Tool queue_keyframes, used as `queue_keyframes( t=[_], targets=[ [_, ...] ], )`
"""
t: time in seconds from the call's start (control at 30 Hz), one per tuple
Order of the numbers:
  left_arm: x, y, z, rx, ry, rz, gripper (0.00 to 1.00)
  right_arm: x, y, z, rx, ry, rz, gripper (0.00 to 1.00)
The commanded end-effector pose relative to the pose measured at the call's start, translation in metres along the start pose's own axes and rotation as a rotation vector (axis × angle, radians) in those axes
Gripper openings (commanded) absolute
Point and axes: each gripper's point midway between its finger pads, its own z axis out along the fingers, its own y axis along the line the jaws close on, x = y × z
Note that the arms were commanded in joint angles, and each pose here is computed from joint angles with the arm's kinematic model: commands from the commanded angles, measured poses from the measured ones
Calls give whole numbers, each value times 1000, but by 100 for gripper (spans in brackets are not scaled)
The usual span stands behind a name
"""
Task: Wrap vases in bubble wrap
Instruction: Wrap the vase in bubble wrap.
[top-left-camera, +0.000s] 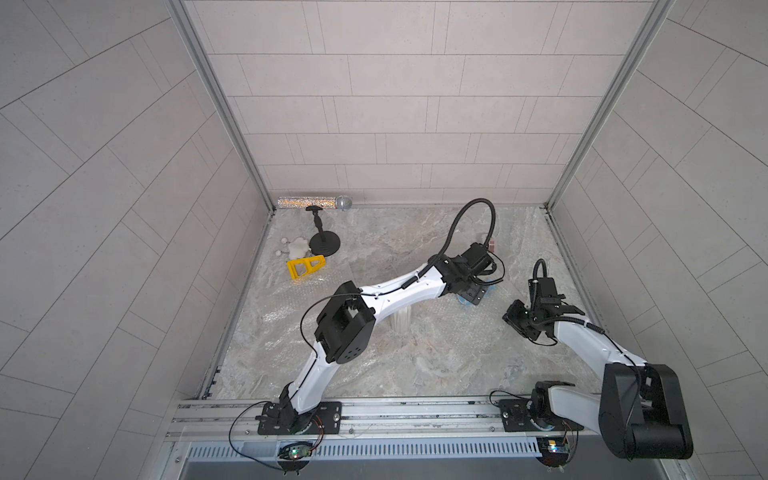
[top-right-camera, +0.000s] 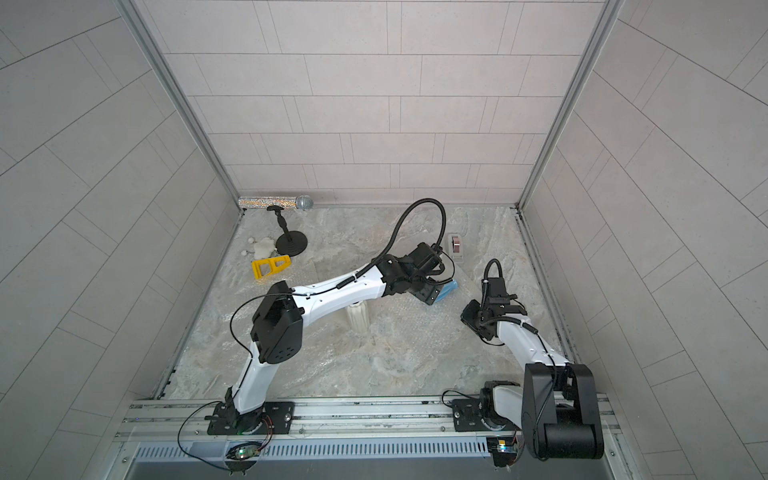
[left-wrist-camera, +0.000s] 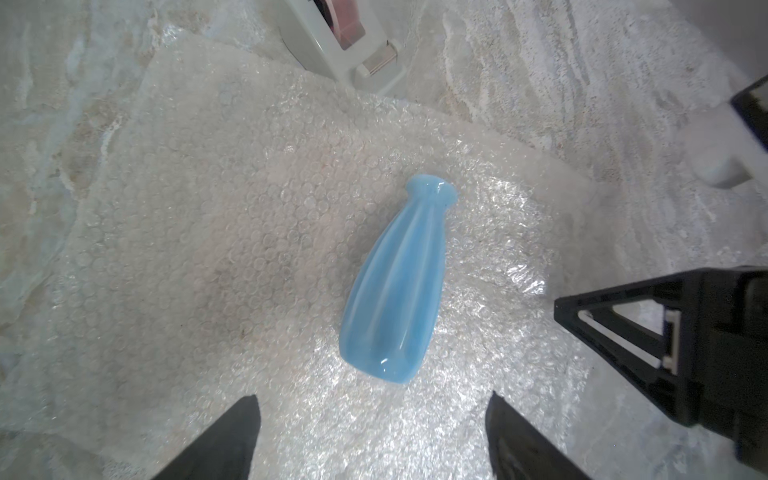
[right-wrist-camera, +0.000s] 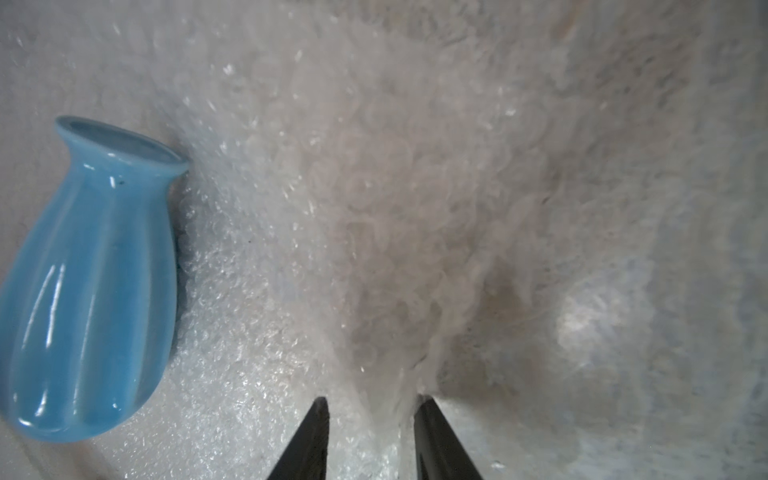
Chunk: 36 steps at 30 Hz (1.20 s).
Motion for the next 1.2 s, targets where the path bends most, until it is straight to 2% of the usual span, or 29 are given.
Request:
queue_keyframes(
  t=[0.0,0.2,0.3,0.4,0.57,0.67,0.93,1.17],
  targets=[
    [-8,-6,10,-7,-26,-8,88,0,-9,-1,29,-13,16,42],
    [0,-12,37,5,-3,-4,86,-1,-7,5,21,15,37,43],
    [7,-26,47,80,17,-11,85,0,-6,11,13,32,49,41],
    [15,-39,58,155,51,-15,84,-1,-1,14,-2,49,53,34],
    [28,-36,69,136,88,-23,81,-2,-1,14,-7,44,45,21],
    [35,-39,77,150,108,-24,81,-2,-1,12,-14,35,39,19],
    [40,-40,82,140,123,-17,79,-5,-1,7,-21,14,18,18],
    [30,-43,63,167,100,-7,68,-4,1,5,-32,40,17,15]
  ],
)
